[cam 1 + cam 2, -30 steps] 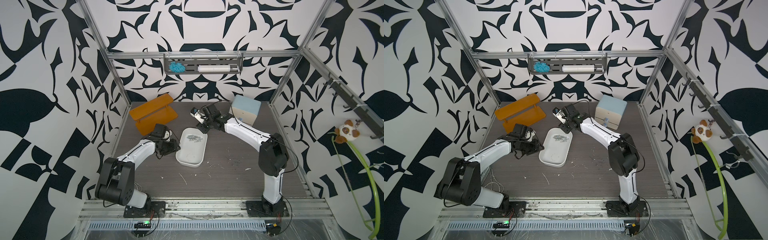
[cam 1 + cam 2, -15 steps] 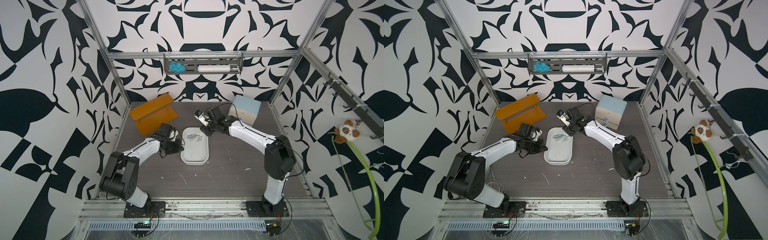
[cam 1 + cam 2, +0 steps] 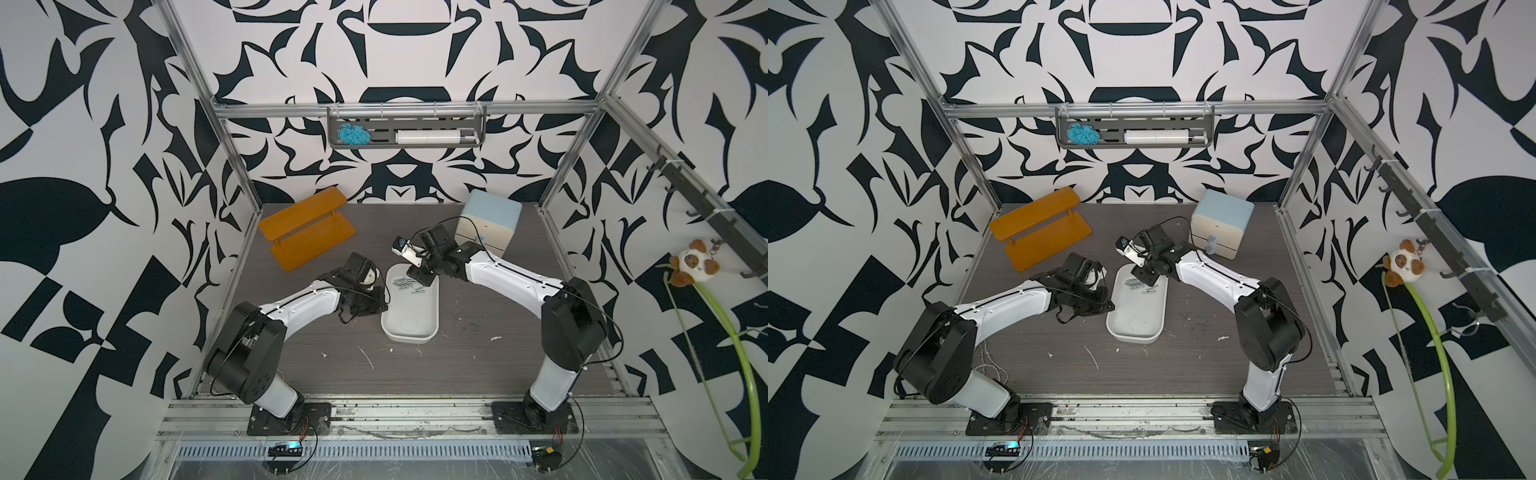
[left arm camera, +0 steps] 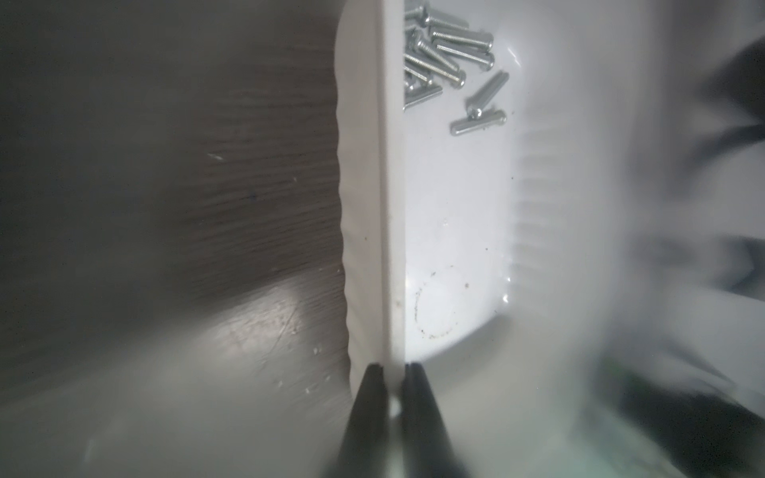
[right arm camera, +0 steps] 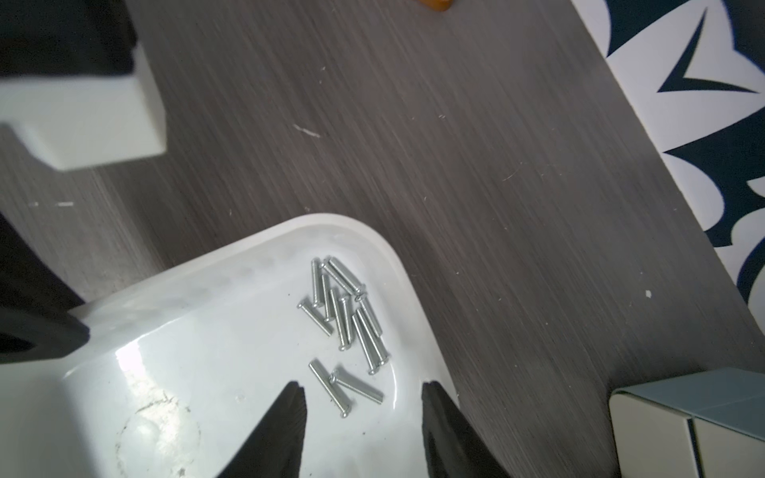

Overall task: Take out the screws from the storage box
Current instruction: Move the storage box to the center of the board, then pick up the screw from the storage box.

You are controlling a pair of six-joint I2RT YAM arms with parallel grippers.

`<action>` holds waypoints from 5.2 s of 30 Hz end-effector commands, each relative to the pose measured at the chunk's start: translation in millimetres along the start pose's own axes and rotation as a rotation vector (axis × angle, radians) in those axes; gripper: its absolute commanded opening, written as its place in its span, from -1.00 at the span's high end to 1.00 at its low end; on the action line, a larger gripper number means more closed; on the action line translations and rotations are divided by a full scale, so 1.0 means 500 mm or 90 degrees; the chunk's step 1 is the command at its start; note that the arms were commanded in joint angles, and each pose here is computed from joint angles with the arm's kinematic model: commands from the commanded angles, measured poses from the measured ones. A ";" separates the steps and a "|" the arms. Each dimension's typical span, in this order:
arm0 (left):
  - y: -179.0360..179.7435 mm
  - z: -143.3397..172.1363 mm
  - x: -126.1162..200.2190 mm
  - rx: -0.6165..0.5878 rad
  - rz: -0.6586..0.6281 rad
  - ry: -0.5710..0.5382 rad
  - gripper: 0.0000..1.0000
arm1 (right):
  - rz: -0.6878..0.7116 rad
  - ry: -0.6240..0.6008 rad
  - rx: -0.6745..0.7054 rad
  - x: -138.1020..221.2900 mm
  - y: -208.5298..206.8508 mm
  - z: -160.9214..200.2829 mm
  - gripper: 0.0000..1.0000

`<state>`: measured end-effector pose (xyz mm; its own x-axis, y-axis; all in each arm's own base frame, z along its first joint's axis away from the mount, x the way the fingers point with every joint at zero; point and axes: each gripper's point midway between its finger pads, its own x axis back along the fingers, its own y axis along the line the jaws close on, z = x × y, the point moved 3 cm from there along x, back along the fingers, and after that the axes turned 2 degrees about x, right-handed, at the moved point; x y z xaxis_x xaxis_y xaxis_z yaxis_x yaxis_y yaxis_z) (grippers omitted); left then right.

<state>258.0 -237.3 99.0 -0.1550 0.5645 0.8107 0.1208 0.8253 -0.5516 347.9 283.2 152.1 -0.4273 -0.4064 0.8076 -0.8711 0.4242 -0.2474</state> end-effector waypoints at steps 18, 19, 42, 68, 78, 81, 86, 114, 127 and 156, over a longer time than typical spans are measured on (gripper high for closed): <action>-0.107 -0.054 0.163 -0.086 0.036 -0.178 -0.59 | -0.117 0.009 0.057 -0.011 0.082 0.048 0.01; -0.103 -0.056 0.180 -0.090 0.027 -0.200 -0.68 | -0.120 0.013 0.057 -0.017 0.083 0.050 0.03; 0.088 0.011 0.300 0.116 0.022 -0.296 -0.92 | -0.102 0.084 0.072 -0.152 0.061 0.047 0.06; 0.096 -0.020 0.300 0.121 0.028 -0.295 -0.90 | -0.175 0.081 -0.012 -0.140 0.084 0.020 1.00; 0.093 -0.023 0.299 0.125 0.036 -0.293 -0.89 | -0.090 0.017 -0.003 -0.097 0.041 -0.023 0.47; 0.095 -0.021 0.300 0.127 0.034 -0.295 -0.89 | -0.085 0.043 0.007 -0.114 0.040 -0.008 0.38; 0.098 -0.018 0.304 0.127 0.028 -0.301 -0.89 | -0.115 0.088 0.001 -0.143 0.054 0.016 0.41; 0.101 -0.021 0.308 0.128 0.021 -0.303 -0.89 | -0.186 0.198 -0.100 -0.150 0.102 0.082 0.47; 0.101 -0.029 0.308 0.125 0.023 -0.302 -0.89 | -0.151 0.216 -0.133 -0.201 0.083 0.080 0.65; 0.100 -0.049 0.296 0.122 0.042 -0.290 -0.87 | -0.022 0.029 -0.250 0.061 -0.041 0.017 1.00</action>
<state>259.5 -110.4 182.2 -0.5487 0.5074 0.6644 -0.0773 0.7606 -0.6446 343.8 293.0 168.2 -0.3195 -0.4357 0.8415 -0.8159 0.5781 -0.0105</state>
